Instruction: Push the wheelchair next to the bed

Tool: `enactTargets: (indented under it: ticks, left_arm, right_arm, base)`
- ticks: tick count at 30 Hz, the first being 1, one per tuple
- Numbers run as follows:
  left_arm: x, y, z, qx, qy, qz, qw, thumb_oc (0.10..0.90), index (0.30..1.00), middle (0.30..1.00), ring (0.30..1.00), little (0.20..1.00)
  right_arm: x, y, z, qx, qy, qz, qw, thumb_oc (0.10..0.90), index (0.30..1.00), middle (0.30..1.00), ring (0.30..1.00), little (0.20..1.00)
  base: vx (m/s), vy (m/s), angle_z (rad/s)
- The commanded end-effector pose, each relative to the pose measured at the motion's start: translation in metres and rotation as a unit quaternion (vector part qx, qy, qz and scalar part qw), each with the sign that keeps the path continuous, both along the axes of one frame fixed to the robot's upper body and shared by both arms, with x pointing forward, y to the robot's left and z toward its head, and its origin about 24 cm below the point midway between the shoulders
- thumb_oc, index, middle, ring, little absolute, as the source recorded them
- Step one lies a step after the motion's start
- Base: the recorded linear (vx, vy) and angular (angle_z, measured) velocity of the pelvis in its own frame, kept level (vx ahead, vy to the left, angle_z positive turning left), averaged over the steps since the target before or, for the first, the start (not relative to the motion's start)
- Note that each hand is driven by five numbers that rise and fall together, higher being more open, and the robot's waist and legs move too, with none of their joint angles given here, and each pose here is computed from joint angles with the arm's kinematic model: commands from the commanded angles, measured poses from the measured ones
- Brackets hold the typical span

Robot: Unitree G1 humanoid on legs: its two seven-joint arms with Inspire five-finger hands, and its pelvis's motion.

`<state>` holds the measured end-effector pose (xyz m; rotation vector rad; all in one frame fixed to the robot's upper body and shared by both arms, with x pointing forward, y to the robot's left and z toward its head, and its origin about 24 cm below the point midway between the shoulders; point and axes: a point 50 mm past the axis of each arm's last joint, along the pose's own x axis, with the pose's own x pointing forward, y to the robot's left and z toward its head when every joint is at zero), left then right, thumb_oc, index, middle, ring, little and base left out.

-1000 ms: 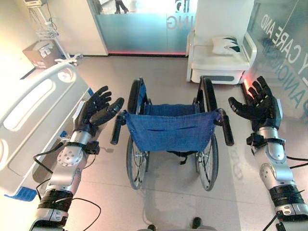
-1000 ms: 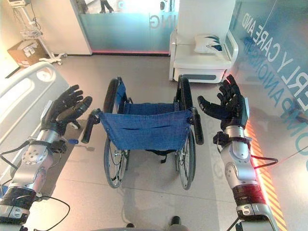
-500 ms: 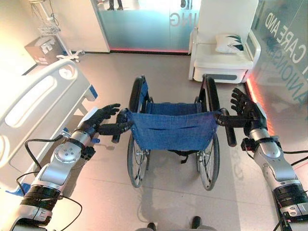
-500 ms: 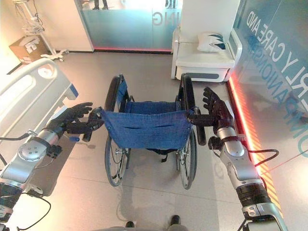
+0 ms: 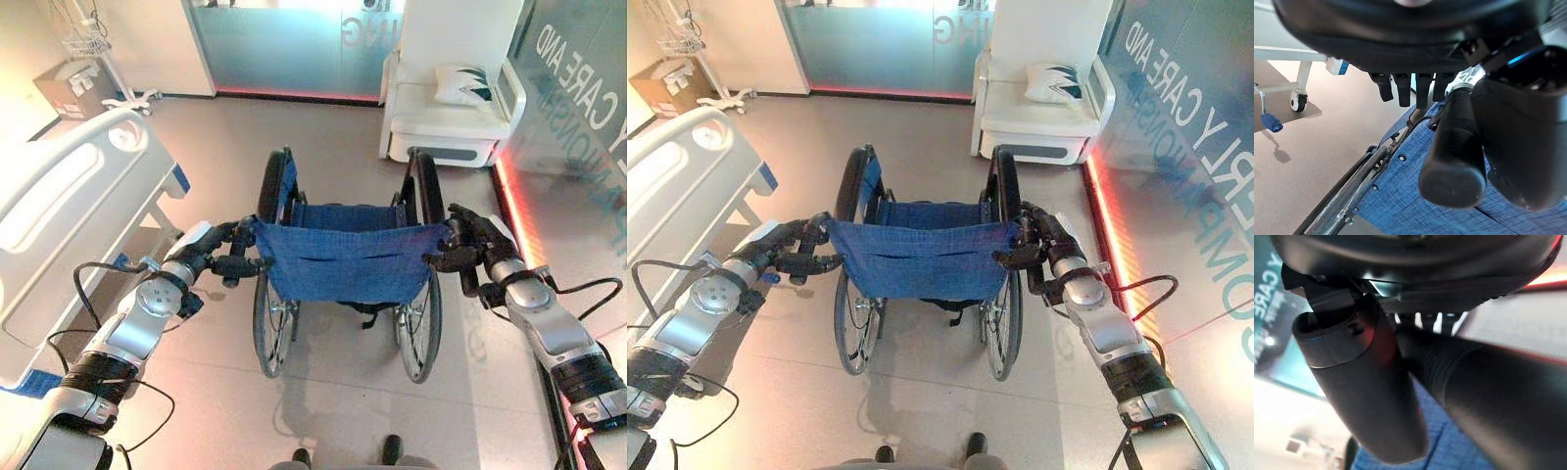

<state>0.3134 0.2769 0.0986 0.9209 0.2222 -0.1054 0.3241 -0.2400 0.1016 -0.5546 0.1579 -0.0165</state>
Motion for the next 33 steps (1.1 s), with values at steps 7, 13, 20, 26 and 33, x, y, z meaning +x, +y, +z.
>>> enactTargets:
  ticks: [7,13,20,26,33]
  left_arm:
    - [0.038,0.009,0.061,0.084,-0.070,0.042,0.993,0.800,0.900,0.900,0.900,0.900]
    - [0.048,0.011,0.072,0.120,-0.046,0.062,0.990,0.800,0.900,0.900,0.900,0.900]
    - [0.054,0.009,0.077,0.154,-0.022,0.065,0.986,0.800,0.900,0.900,0.900,0.900]
    - [0.055,0.016,0.080,0.178,0.002,0.078,0.981,0.800,0.900,0.900,0.900,0.900]
    - [0.059,0.020,0.090,0.199,0.019,0.090,0.976,0.800,0.900,0.900,0.900,0.900]
  right_arm:
    - [0.033,-0.012,0.067,-0.160,-0.060,-0.082,0.982,0.800,0.900,0.900,0.900,0.900]
    - [0.042,-0.025,0.076,-0.259,0.002,-0.135,0.956,0.800,0.900,0.900,0.900,0.900]
    - [0.046,-0.038,0.087,-0.335,0.042,-0.204,0.919,0.800,0.900,0.900,0.900,0.900]
    - [0.042,-0.045,0.078,-0.294,0.091,-0.241,0.920,0.800,0.900,0.900,0.900,0.900]
    - [0.040,-0.050,0.079,-0.258,0.181,-0.229,0.921,0.800,0.900,0.900,0.900,0.900]
  base:
    - [0.00,0.000,0.00]
    - [-0.02,-0.003,0.00]
    - [-0.03,0.001,0.02]
    - [-0.04,0.012,0.00]
    - [-0.02,0.006,0.02]
